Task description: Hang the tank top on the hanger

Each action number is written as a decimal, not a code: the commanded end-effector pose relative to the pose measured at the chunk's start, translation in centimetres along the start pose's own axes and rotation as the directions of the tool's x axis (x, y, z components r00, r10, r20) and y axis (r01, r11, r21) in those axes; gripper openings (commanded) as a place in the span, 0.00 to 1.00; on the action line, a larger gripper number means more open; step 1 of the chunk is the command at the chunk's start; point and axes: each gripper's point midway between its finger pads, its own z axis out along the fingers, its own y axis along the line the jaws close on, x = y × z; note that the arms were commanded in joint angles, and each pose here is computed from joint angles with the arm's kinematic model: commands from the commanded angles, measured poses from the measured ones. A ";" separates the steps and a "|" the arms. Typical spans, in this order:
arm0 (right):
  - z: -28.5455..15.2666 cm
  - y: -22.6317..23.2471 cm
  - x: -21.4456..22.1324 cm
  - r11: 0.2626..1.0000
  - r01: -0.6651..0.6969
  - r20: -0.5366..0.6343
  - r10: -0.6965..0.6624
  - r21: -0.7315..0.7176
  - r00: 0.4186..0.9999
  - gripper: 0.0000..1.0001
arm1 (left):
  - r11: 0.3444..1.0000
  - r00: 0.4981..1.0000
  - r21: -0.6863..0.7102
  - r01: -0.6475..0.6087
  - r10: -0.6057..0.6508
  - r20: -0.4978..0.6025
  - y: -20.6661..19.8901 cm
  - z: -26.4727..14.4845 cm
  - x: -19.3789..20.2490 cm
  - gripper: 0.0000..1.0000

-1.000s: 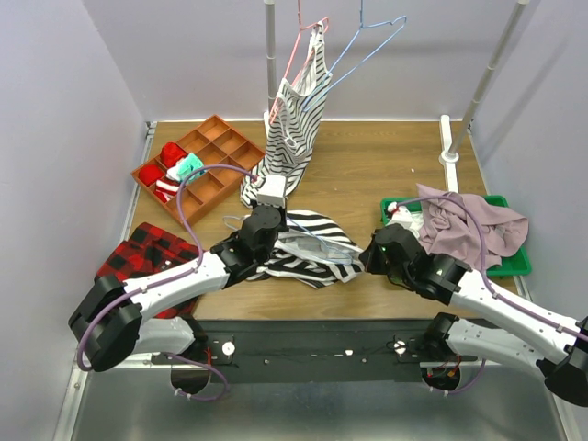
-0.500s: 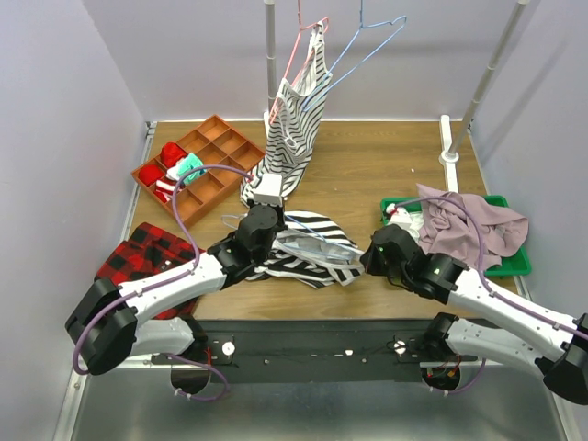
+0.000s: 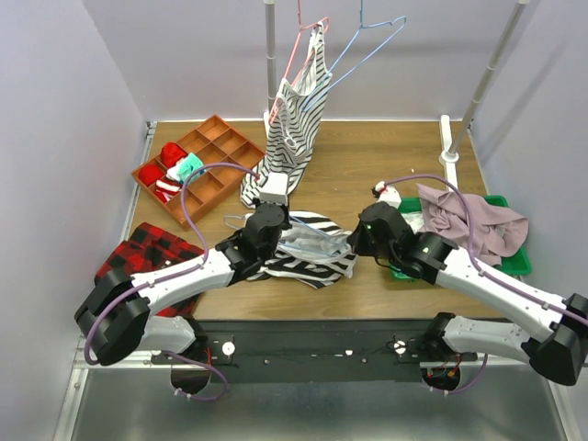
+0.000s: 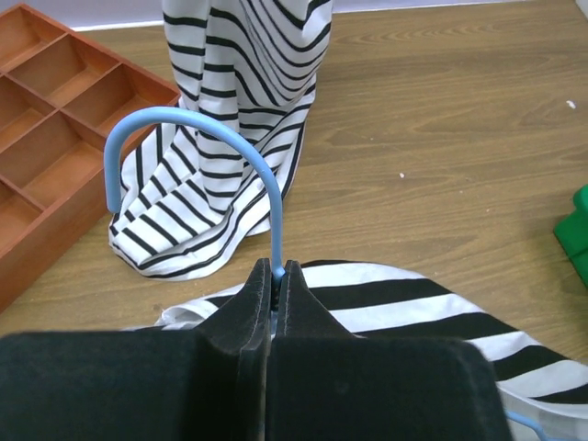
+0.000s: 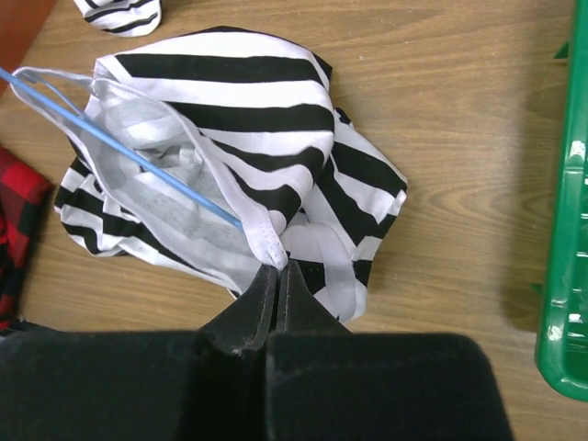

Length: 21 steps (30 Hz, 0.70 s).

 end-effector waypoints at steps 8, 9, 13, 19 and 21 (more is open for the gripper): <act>2.9 5.0 -3.3 0.999 -0.016 0.044 0.018 -0.044 0.999 0.01 | 0.998 0.992 -0.033 0.060 -0.056 0.115 -1.6 -0.5 -5.9 0.00; 3.4 5.3 -3.3 0.999 -0.007 0.036 0.008 -0.040 0.999 0.01 | 0.998 0.992 -0.035 0.061 -0.057 0.117 -1.6 -0.6 -6.0 0.00; 3.0 6.0 -4.6 0.999 0.008 0.047 -0.007 -0.040 0.999 0.19 | 0.998 0.991 -0.043 0.055 -0.049 0.124 -1.4 -1.0 -6.5 0.00; -1.6 8.2 -9.1 0.982 0.055 0.176 -0.023 -0.182 0.984 0.51 | 0.998 0.988 -0.021 0.062 -0.058 0.144 -1.6 -1.6 -8.4 0.00; -2.8 7.7 -10.0 0.983 0.089 0.204 -0.055 -0.159 0.977 0.53 | 0.998 0.986 -0.006 0.064 -0.062 0.156 -2.1 -2.1 -9.6 0.00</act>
